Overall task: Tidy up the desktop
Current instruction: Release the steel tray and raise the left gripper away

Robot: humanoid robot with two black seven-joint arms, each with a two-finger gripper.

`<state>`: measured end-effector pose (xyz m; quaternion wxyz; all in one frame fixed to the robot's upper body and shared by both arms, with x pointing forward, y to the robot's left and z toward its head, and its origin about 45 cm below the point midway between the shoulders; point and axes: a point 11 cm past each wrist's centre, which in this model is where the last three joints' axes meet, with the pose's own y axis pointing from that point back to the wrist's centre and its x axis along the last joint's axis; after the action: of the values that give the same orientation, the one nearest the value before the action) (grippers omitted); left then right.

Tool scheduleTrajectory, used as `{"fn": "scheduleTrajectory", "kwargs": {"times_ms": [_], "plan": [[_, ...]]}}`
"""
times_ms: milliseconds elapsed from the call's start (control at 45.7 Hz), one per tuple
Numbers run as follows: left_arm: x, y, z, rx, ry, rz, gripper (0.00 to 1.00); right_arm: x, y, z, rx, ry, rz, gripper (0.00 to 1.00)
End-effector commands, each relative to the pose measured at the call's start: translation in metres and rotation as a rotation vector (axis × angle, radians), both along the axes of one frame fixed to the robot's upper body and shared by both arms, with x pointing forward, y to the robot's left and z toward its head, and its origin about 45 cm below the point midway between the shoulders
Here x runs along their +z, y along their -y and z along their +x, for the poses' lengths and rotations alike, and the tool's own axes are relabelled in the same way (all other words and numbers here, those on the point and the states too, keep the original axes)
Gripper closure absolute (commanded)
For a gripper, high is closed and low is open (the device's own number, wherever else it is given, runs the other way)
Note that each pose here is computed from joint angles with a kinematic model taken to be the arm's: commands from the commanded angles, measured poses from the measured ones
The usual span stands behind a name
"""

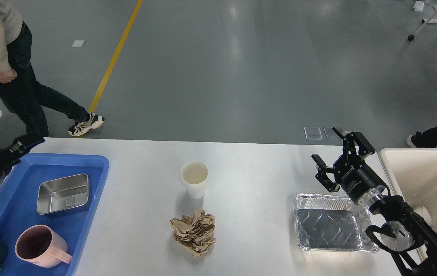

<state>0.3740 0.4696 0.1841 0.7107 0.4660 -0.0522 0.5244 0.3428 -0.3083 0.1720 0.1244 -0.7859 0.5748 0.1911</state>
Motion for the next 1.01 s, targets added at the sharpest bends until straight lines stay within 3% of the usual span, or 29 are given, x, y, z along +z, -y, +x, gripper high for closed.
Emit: {"fn": "scheduleTrajectory", "kwargs": {"times_ms": [0, 241, 416, 613, 985], "plan": [[0.043, -0.002, 0.022, 0.085, 0.140, -0.180, 0.03, 0.001, 0.001, 0.000, 0.001, 0.002, -0.003, 0.00], [0.091, -0.019, 0.042, 0.410, 0.437, -0.609, 0.03, 0.004, 0.002, 0.000, 0.005, 0.010, -0.010, 0.00], [0.106, -0.020, 0.047, 0.529, 0.470, -0.961, 0.03, 0.007, 0.002, 0.001, 0.007, 0.017, -0.013, 0.00], [0.141, -0.058, 0.051, 0.613, 0.564, -1.198, 0.03, 0.008, 0.005, 0.001, 0.007, 0.018, -0.021, 0.00], [0.181, -0.086, 0.051, 0.621, 0.487, -1.548, 0.03, 0.005, 0.001, -0.001, 0.009, 0.013, -0.010, 0.00]]}}
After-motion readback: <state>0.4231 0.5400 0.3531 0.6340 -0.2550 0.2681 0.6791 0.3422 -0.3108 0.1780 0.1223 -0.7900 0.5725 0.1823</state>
